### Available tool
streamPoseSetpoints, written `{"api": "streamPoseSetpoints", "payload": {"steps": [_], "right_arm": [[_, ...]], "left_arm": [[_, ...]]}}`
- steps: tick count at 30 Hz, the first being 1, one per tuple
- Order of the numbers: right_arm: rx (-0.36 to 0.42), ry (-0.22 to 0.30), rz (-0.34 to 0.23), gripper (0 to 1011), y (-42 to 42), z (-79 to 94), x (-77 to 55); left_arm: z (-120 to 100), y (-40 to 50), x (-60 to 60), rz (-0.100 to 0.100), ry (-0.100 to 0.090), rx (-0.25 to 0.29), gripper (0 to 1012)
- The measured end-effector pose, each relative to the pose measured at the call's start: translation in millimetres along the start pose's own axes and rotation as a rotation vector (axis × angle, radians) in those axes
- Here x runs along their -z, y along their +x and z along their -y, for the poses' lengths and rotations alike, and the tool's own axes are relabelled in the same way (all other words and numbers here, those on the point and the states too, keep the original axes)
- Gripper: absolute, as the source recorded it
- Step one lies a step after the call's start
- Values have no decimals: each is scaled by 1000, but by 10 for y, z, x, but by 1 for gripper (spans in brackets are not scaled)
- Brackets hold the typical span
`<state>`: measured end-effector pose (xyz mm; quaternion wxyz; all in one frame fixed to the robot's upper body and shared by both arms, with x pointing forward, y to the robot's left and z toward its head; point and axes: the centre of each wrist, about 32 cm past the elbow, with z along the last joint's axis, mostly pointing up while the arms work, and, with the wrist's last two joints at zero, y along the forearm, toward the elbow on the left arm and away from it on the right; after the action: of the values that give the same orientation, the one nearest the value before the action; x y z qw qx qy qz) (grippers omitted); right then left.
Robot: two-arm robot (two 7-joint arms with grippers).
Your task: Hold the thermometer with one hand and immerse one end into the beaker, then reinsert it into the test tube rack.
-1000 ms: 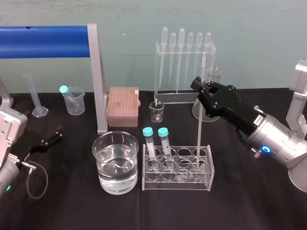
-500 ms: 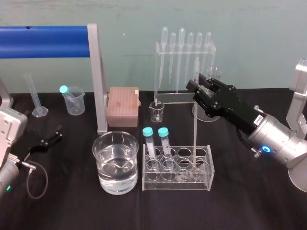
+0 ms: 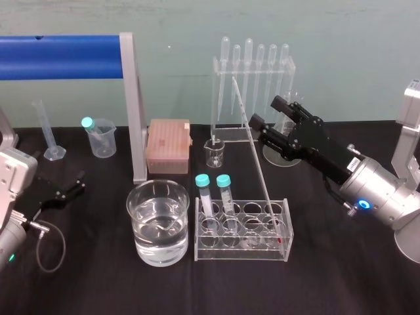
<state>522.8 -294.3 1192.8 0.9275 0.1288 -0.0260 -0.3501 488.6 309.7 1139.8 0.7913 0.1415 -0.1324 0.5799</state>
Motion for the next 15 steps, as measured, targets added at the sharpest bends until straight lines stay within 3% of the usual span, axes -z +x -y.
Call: {"api": "streamPoseSetpoints", "payload": {"steps": [7,12,14,15], "right_arm": [[0,0,0,1004,0,0,0],[0,0,0,1004,0,0,0],[32,-2,10,1004,-15,15,-11],[86,-1,29,1004,-42,40,-33]], "left_arm": [[0,0,0,0,0,0,1008],[0,0,0,0,0,0,1008],[0,0,0,0,0,0,1008],[0,0,0,0,0,0,1008]]}}
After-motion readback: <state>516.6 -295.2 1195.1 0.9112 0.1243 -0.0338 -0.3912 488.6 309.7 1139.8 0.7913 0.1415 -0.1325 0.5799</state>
